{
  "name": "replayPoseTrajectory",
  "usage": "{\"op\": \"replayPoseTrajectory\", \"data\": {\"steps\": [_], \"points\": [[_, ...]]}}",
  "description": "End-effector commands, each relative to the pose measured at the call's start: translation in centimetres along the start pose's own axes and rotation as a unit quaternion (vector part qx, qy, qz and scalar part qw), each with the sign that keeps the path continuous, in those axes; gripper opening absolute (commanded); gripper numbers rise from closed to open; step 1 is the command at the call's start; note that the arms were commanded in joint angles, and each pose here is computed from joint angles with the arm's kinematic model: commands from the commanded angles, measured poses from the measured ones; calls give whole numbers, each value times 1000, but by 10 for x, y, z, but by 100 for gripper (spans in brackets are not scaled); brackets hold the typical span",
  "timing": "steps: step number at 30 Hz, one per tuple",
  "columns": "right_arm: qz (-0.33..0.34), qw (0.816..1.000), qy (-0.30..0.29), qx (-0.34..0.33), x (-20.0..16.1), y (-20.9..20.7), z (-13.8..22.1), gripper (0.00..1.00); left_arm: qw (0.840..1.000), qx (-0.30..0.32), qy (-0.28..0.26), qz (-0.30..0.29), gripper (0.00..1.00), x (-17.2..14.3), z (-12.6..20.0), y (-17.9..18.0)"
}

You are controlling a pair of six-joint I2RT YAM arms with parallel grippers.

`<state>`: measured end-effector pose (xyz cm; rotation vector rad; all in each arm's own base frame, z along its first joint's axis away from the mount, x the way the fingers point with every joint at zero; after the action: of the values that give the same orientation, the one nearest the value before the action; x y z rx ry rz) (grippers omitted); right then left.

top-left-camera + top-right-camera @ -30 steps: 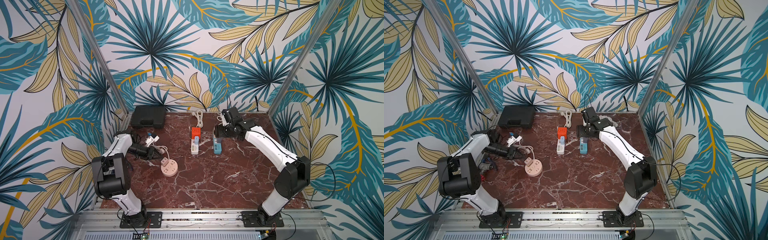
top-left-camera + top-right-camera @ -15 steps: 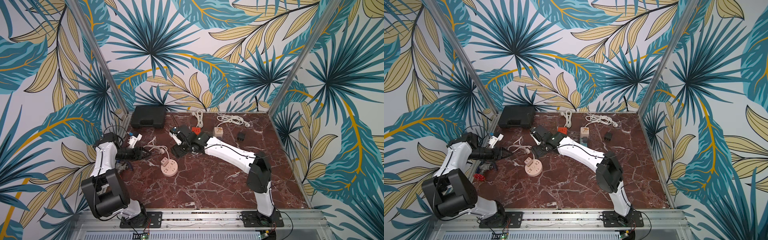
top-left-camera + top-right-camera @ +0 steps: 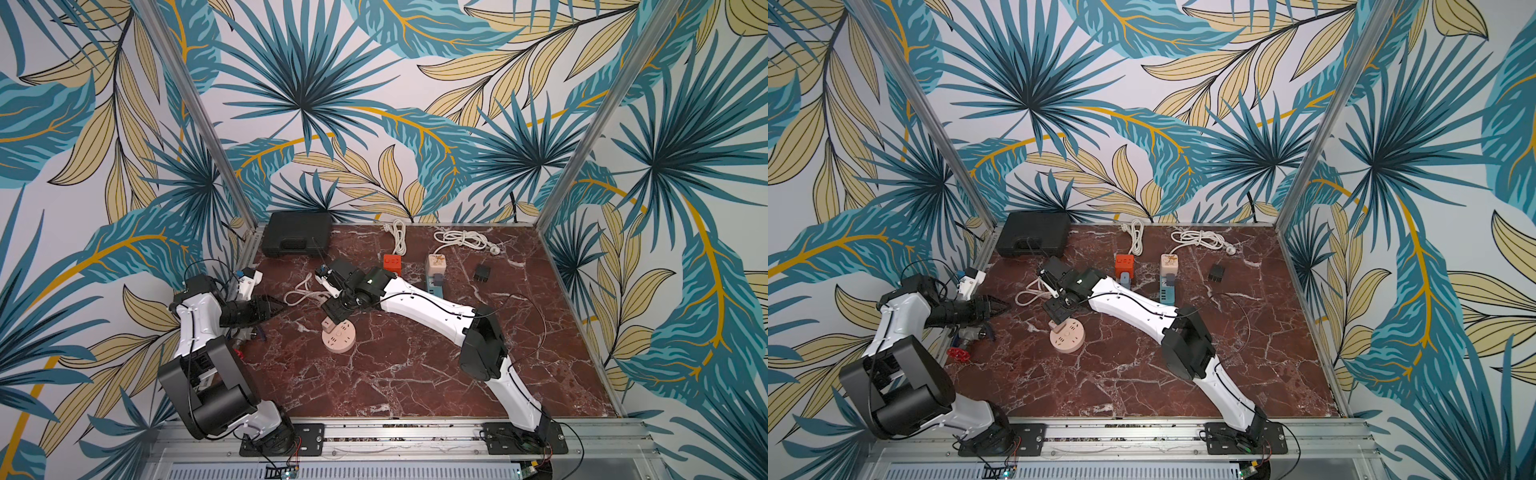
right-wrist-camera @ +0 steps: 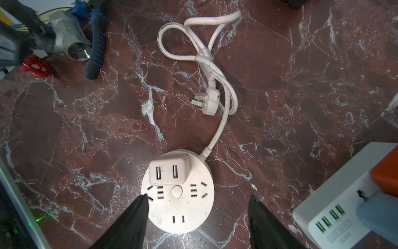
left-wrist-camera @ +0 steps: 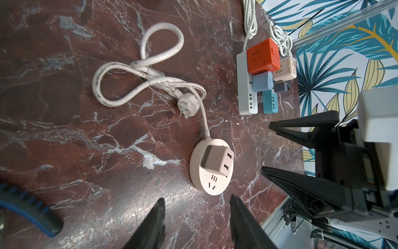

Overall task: Pull the plug off the socket
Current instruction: Remove the plug from the socket.

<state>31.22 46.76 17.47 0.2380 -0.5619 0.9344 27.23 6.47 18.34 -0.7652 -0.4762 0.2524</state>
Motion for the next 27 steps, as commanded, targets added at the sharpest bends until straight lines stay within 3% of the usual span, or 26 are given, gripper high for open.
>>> {"op": "replayPoseTrajectory", "data": {"steps": [1, 7, 18, 24, 27], "points": [[36, 998, 41, 3, -15, 11, -14, 75, 1000, -12, -6, -1, 51, -2, -1, -1], [65, 997, 49, 14, -20, 25, -27, 82, 1000, -12, -2, 4, 51, -1, -2, 2], [75, 996, 55, -3, -21, 23, -52, 82, 1000, -13, -2, 4, 51, -2, -2, 2], [72, 996, 49, -1, -20, 24, -60, 77, 1000, -16, 2, 2, 51, -2, -2, 1], [63, 997, 47, -1, -20, 25, -64, 67, 1000, -19, 6, -1, 52, -2, -2, 0]]}}
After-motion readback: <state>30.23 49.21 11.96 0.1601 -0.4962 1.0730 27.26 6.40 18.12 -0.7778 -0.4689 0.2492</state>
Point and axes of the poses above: each gripper's point midway between its finger pads, its own z axis back along the fingers, its own y axis along the line the jaws close on, x = y × z, the point moved 4 cm from there along z, back along the fingers, and after that the axes turned 7 degrees about z, right-handed, at the moved point
